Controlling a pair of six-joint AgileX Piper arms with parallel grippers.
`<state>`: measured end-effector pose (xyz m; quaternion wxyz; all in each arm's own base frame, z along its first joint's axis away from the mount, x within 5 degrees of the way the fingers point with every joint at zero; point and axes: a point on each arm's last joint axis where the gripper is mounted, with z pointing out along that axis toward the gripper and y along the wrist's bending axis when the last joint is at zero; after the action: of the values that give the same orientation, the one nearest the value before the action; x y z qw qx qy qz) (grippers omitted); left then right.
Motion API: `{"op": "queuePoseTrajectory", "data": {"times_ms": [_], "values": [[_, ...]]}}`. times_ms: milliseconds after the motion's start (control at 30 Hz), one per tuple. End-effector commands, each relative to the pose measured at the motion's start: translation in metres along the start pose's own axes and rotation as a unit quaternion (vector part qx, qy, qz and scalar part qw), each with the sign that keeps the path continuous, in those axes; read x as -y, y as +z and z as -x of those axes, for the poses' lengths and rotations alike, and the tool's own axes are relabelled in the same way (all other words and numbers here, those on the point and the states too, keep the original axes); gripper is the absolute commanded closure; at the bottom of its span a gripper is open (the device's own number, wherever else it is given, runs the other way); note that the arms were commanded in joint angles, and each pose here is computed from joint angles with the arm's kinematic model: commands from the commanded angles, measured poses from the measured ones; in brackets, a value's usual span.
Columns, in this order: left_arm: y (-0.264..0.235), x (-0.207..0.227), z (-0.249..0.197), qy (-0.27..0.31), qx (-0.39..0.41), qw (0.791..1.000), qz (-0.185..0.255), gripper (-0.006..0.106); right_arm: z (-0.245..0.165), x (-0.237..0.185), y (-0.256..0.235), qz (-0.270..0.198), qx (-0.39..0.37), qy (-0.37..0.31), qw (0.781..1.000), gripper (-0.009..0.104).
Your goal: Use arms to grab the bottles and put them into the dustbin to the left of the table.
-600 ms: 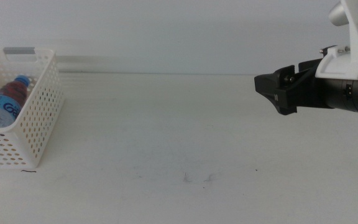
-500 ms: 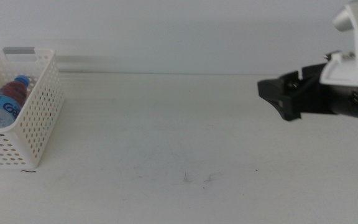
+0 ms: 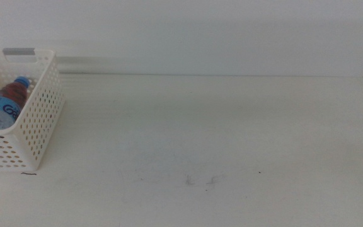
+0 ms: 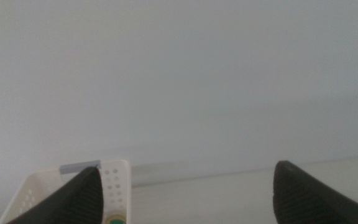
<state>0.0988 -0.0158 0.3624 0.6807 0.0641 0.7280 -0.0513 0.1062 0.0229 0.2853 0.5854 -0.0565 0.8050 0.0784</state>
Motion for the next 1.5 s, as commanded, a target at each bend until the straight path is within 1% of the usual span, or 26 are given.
{"op": "queuePoseTrajectory", "data": {"times_ms": [0, 67, 167, 300, 433, 500, 600, 633, 967, 1033, 1133, 1467], "values": [[-0.012, 0.001, -0.016, -0.008, 0.037, 0.999, 0.001, 0.007, -0.022, 0.008, -0.013, -0.030, 0.022, -0.008, 0.999, 0.016], [-0.019, 0.000, -0.039, -0.005, 0.048, 0.999, 0.007, 0.007, -0.040, 0.013, -0.019, -0.053, 0.031, -0.010, 0.998, 0.016], [-0.027, 0.000, -0.078, 0.003, 0.042, 0.999, 0.014, 0.007, -0.061, 0.016, -0.023, -0.071, 0.040, -0.005, 0.997, 0.016], [-0.034, 0.000, -0.122, 0.011, 0.032, 0.999, 0.027, 0.007, -0.080, 0.016, -0.027, -0.069, 0.061, 0.006, 0.996, 0.016], [-0.036, 0.000, -0.150, 0.007, 0.027, 0.999, 0.028, 0.007, -0.096, 0.016, -0.027, -0.061, 0.077, 0.024, 0.995, 0.016], [-0.033, 0.000, -0.161, 0.006, 0.012, 1.000, 0.028, 0.007, -0.105, 0.016, -0.024, -0.059, 0.066, 0.030, 0.996, 0.016], [-0.033, 0.000, -0.164, 0.006, 0.009, 1.000, 0.028, 0.007, -0.102, 0.015, -0.023, -0.052, 0.096, 0.030, 0.994, 0.016], [-0.033, 0.000, -0.164, 0.006, 0.009, 1.000, 0.028, 0.007, -0.104, 0.016, -0.023, -0.054, 0.088, 0.029, 0.994, 0.016], [-0.033, 0.000, -0.165, 0.008, 0.005, 1.000, 0.028, 0.007, -0.102, 0.015, -0.023, -0.052, 0.099, 0.028, 0.993, 0.016], [-0.033, 0.000, -0.165, 0.031, 0.004, 0.999, 0.031, 0.007, -0.102, 0.015, -0.023, -0.052, 0.099, 0.028, 0.993, 0.016], [-0.033, -0.001, -0.165, 0.044, 0.003, 0.998, 0.033, 0.007, -0.102, 0.015, -0.023, -0.052, 0.099, 0.028, 0.993, 0.016], [-0.033, -0.001, -0.165, 0.052, 0.005, 0.998, 0.033, 0.007, -0.102, 0.015, -0.023, -0.052, 0.099, 0.028, 0.993, 0.016]]}}
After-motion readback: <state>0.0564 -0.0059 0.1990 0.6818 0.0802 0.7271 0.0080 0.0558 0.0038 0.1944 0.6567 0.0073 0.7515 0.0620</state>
